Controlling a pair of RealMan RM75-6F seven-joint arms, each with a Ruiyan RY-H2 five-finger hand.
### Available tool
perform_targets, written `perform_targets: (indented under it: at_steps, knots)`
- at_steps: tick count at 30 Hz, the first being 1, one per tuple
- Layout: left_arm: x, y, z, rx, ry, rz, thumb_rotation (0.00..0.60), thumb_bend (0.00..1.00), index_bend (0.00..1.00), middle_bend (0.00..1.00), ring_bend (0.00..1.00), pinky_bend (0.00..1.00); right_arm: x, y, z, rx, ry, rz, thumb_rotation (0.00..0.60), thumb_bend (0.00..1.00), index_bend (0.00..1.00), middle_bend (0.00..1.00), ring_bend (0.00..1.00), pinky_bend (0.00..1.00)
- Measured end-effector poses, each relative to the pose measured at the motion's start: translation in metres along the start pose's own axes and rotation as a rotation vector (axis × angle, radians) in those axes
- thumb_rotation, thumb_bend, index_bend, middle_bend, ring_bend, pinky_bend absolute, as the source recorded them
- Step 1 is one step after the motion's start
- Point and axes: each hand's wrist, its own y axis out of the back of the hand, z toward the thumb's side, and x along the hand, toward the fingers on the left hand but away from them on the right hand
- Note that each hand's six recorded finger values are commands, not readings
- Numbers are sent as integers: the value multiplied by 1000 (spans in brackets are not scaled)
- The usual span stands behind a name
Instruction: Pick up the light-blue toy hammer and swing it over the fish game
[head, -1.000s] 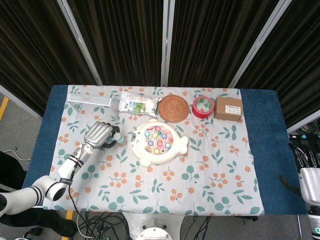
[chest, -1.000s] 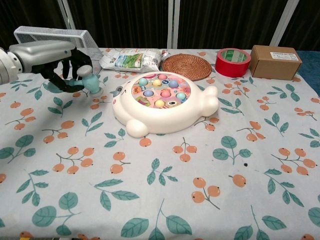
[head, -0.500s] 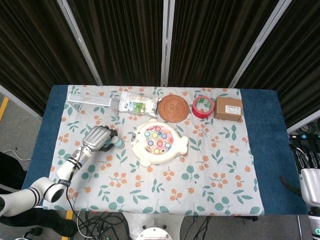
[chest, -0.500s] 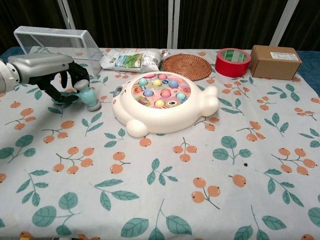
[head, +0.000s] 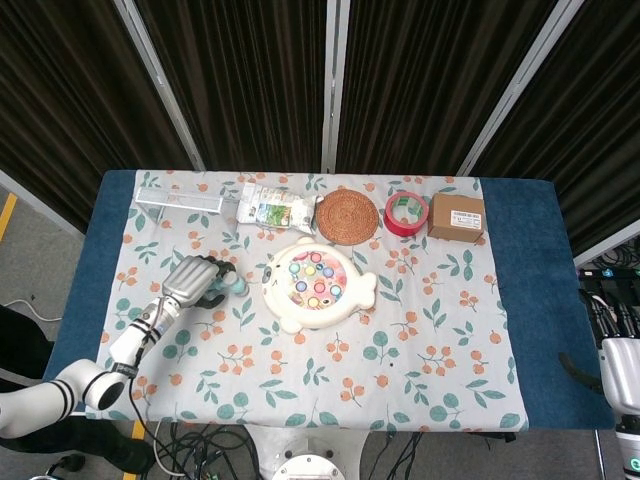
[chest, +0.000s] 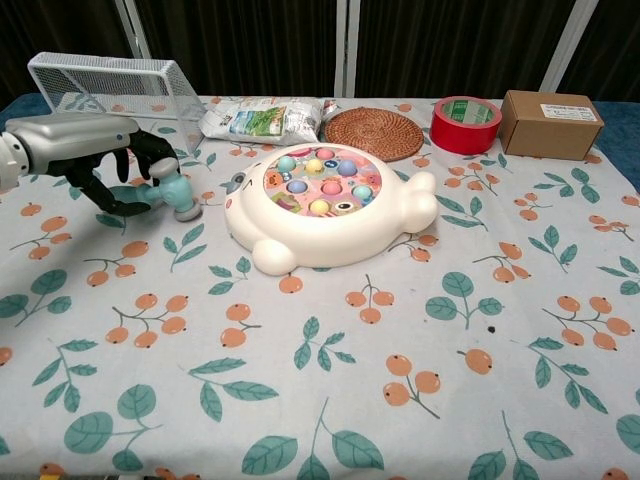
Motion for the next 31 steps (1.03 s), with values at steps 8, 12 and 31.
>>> perform_targets:
  at_steps: [8,12,31]
  knots:
    - [-6,14,0,-28,-1,52,600,264,85,155,94,232,-1,2,0,1,3,-2,600,135,45,193,46,117]
    - [-20,36,-9,-62,11,137,600,252,87,154,93,183,-4,3,-1,-4,9,1,600,136,44,193,46,117]
    - [-242,65,-96,26,479,453,600,230,140,170,93,100,-25,3,-5,-110,100,19,600,154,45,151,0,76]
